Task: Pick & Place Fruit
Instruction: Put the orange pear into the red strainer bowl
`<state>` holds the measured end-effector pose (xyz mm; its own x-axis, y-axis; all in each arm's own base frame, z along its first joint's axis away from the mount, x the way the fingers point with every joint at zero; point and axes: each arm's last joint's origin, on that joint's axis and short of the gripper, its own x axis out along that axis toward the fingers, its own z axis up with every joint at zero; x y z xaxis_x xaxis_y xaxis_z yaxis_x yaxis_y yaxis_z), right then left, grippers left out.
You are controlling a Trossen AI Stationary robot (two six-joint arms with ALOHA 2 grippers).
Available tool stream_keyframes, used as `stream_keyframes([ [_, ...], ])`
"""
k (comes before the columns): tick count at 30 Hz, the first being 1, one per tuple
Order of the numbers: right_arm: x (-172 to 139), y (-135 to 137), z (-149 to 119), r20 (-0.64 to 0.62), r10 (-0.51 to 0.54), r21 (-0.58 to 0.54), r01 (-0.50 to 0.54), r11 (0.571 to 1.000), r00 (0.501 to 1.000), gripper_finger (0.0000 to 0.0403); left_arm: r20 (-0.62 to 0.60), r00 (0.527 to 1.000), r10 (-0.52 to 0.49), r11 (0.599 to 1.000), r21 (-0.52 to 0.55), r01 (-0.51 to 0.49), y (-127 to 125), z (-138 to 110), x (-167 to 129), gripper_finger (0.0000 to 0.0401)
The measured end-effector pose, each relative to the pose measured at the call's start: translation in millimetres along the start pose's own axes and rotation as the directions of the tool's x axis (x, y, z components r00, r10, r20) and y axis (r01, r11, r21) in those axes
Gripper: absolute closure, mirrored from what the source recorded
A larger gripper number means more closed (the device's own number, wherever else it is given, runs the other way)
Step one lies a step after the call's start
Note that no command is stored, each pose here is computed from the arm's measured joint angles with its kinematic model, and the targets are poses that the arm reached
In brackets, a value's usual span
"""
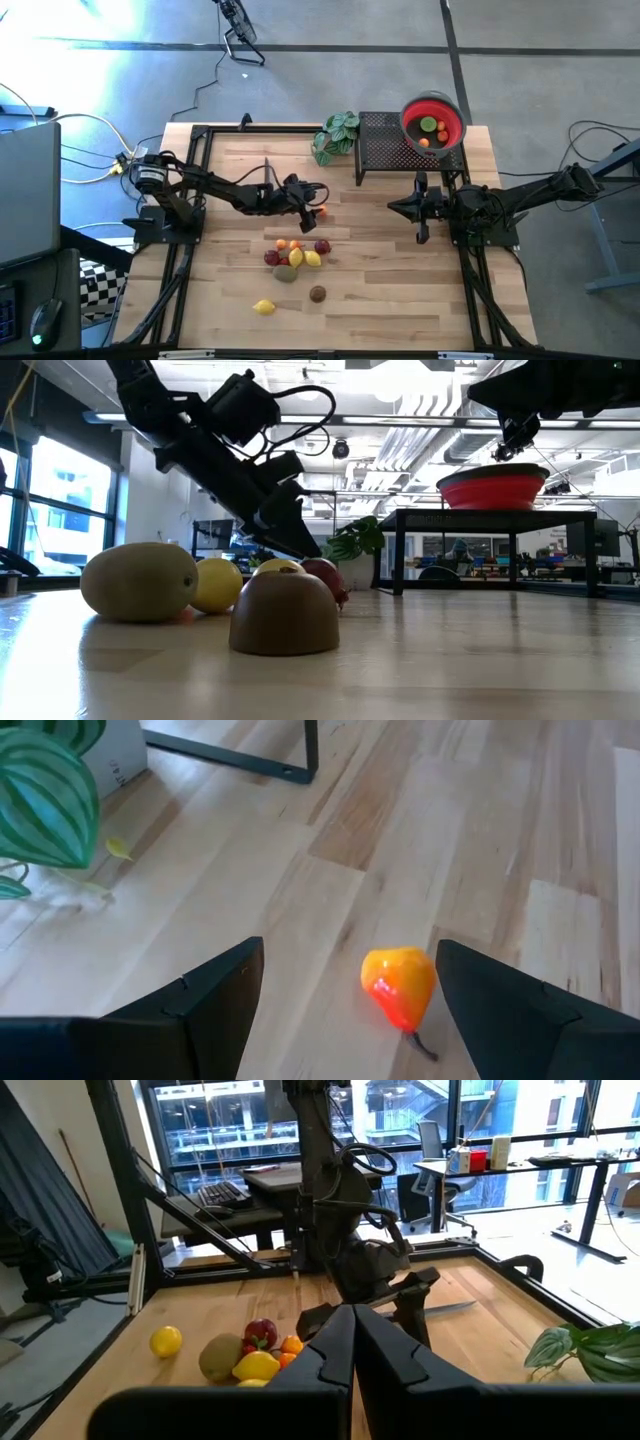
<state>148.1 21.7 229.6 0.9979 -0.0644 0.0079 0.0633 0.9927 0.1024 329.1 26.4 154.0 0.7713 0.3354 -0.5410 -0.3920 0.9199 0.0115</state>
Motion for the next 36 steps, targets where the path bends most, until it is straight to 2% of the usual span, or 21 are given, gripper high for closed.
stream_keyframes([
  [9,1.5,0.3,-1.6,-0.012,-0.001,-0.003,0.001,1.000,1.000,0.0401,-0.002,1.000,-0.007,1.000,0.024,0.007,-0.7,-0.2,-0.2,0.0109],
  [18,5.2,0.8,-6.0,-0.042,-0.004,-0.011,0.004,1.000,0.999,0.0401,0.001,0.996,-0.084,0.996,0.020,0.084,-4.6,-4.3,7.7,0.0109],
  [36,5.1,0.9,-5.4,-0.037,-0.004,-0.010,0.003,1.000,0.999,0.0401,-0.012,0.997,-0.081,0.996,0.023,0.082,-4.8,-8.8,11.2,0.0109],
])
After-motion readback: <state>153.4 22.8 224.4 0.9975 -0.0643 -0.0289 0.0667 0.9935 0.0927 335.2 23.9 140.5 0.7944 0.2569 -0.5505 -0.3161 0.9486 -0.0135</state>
